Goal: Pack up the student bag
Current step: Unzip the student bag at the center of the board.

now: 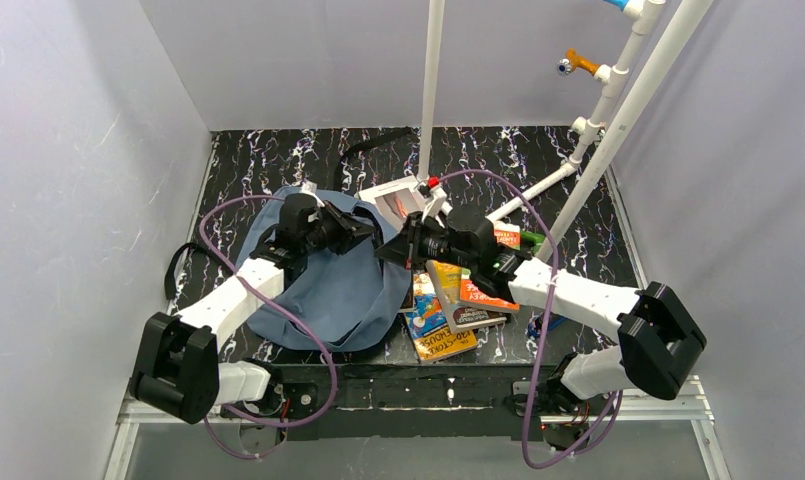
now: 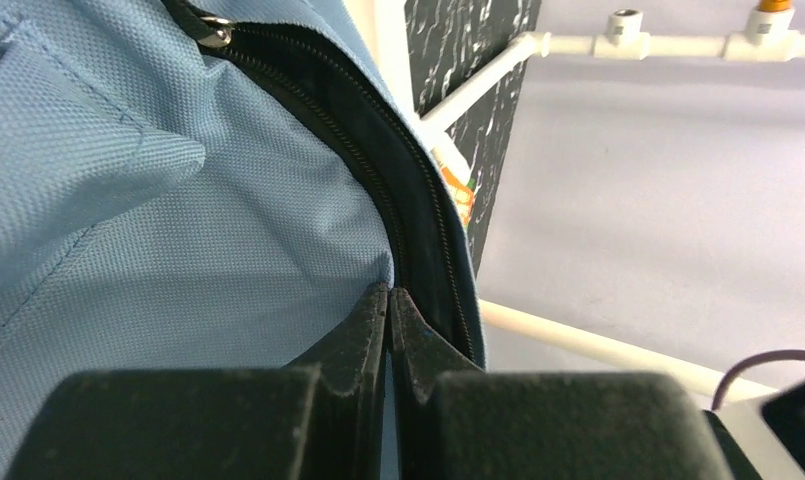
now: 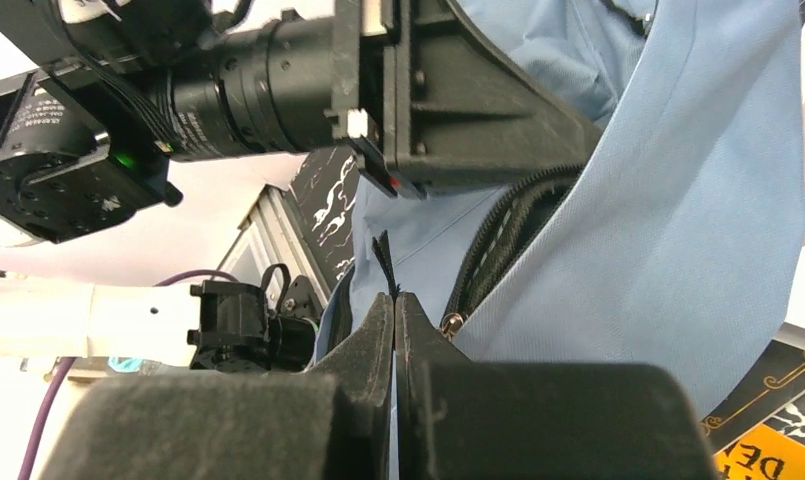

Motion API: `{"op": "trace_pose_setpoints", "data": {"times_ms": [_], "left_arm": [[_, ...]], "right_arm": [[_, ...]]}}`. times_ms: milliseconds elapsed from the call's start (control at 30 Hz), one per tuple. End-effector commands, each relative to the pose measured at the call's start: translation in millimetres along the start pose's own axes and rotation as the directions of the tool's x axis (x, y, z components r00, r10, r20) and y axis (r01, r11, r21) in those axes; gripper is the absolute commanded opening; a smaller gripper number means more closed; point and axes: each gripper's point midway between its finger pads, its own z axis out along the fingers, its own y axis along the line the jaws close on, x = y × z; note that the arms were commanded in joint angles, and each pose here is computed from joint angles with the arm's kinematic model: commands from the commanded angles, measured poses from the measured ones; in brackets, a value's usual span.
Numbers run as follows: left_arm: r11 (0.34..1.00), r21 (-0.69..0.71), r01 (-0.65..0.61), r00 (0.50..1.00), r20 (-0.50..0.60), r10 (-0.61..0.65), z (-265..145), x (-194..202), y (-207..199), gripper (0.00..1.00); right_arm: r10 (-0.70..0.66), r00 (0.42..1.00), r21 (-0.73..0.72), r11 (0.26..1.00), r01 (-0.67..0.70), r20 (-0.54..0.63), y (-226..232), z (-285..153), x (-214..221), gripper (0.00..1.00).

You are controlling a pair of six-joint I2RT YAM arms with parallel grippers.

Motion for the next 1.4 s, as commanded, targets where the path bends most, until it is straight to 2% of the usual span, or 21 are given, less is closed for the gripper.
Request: {"op": "trace_pose_setpoints", "data": {"times_ms": [0, 133, 233, 400, 567, 667, 767, 900, 933, 1133, 1367], "left_arm": [[0.993, 0.093, -0.074, 0.99, 0.126, 0.062, -17.8, -27.0, -29.2, 0.0], [0.99, 0.102, -0.096, 0.986, 0.146, 0.081, -14.1, -36.9, -41.8, 0.0], [0.988, 0.104, -0.116, 0.985, 0.143, 0.101, -10.1, -39.4, -46.7, 0.0], [0.984, 0.087, -0.154, 0.977, 0.163, 0.138, -10.1, -46.0, -43.9, 0.0], [0.97, 0.103, -0.219, 0.971, 0.117, 0.207, -20.7, -35.3, -48.4, 0.0], [0.966, 0.052, -0.255, 0.966, 0.065, 0.251, -36.0, -20.8, -32.2, 0.24], [0.959, -0.003, -0.282, 0.959, 0.022, 0.282, -58.7, -6.2, -14.1, 0.44], [0.956, 0.024, -0.293, 0.956, 0.019, 0.293, -78.4, 4.4, -14.9, 0.76], [0.958, 0.036, -0.283, 0.959, 0.005, 0.283, -79.8, 8.3, -15.3, 0.81], [0.964, 0.056, -0.259, 0.956, -0.127, 0.264, -64.6, 39.1, -5.9, 0.85], [0.931, 0.017, -0.364, 0.917, -0.17, 0.361, -46.2, 55.7, 6.7, 0.78]], "right_arm": [[0.033, 0.999, -0.138, 0.99, -0.033, -0.002, 32.8, -7.7, 8.9, 0.01], [0.063, 0.993, -0.166, 0.983, -0.08, -0.104, 50.8, -2.6, 64.3, 0.01], [0.056, 0.988, -0.161, 0.984, -0.079, -0.145, 54.1, -2.5, 84.8, 0.01], [-0.055, 0.995, -0.042, 0.998, 0.052, -0.086, 39.6, -9.1, 60.0, 0.01], [-0.116, 0.991, -0.032, 0.993, 0.115, -0.065, 41.6, -8.6, 39.9, 0.01], [-0.127, 0.99, -0.069, 0.99, 0.123, -0.054, 42.4, -8.2, 39.9, 0.01], [-0.135, 0.989, -0.11, 0.986, 0.129, -0.053, 43.9, -7.2, 41.2, 0.01], [-0.144, 0.988, -0.118, 0.984, 0.136, -0.059, 42.5, -5.9, 42.0, 0.01], [-0.142, 0.988, -0.119, 0.984, 0.134, -0.062, 42.4, -6.3, 42.1, 0.01], [-0.135, 0.989, -0.117, 0.985, 0.127, -0.058, 40.0, -10.5, 42.9, 0.01], [-0.142, 0.988, -0.111, 0.985, 0.136, -0.052, 42.1, -14.3, 38.2, 0.01]]}}
